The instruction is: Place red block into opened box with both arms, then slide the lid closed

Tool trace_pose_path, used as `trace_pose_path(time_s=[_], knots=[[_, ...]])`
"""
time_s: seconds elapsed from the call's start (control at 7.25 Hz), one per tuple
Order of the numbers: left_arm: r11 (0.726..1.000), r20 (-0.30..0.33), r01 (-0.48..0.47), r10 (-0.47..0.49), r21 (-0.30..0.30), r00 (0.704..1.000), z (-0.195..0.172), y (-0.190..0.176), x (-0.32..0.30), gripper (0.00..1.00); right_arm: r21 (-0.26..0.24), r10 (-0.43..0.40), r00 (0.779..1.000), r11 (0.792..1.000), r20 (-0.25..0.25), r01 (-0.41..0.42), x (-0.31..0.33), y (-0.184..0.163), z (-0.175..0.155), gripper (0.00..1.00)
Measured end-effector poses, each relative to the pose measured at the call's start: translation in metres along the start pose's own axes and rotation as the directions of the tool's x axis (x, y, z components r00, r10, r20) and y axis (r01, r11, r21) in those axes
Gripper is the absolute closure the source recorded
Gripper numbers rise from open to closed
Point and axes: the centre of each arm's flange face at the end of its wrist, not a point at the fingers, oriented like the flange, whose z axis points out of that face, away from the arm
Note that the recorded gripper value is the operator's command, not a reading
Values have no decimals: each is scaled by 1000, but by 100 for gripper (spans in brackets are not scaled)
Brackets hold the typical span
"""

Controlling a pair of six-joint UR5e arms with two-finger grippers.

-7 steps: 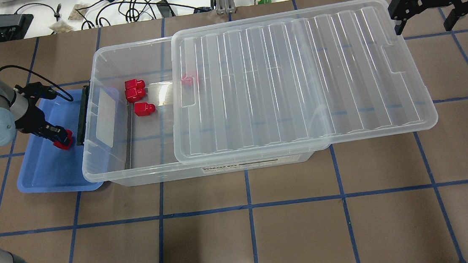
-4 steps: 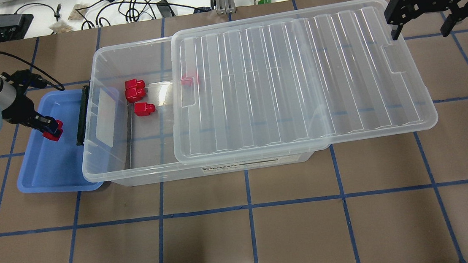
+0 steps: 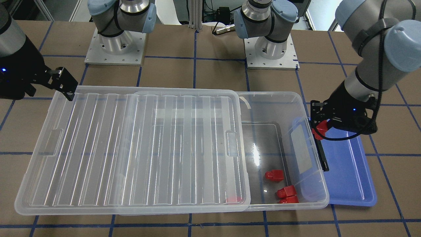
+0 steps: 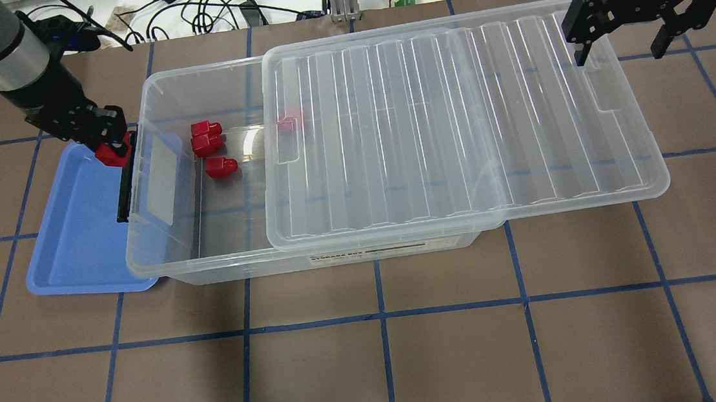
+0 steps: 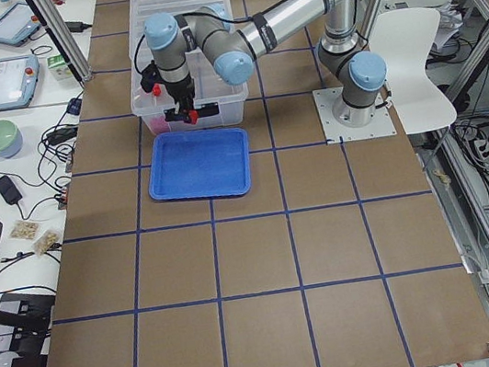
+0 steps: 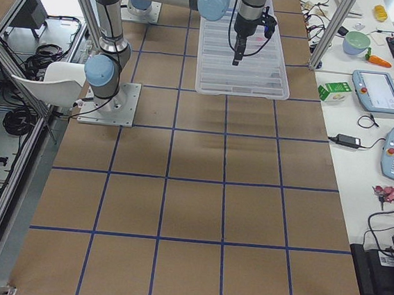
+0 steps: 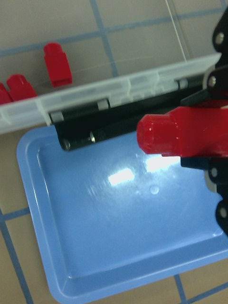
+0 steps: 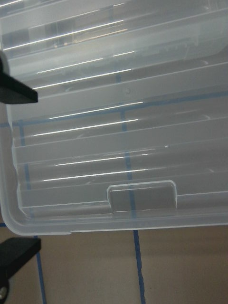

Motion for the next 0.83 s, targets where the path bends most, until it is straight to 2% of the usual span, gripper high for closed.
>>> trace_pose_path(time_s=[0.41, 0.83], knots=[[995, -11, 99, -99, -20, 995, 31, -5, 63, 100, 36, -20, 1000, 999, 2, 20, -38, 45, -21, 0], [989, -23, 144, -144, 12, 989, 93, 9, 82, 100, 14, -46, 999, 999, 5, 46, -65, 71, -19, 0]])
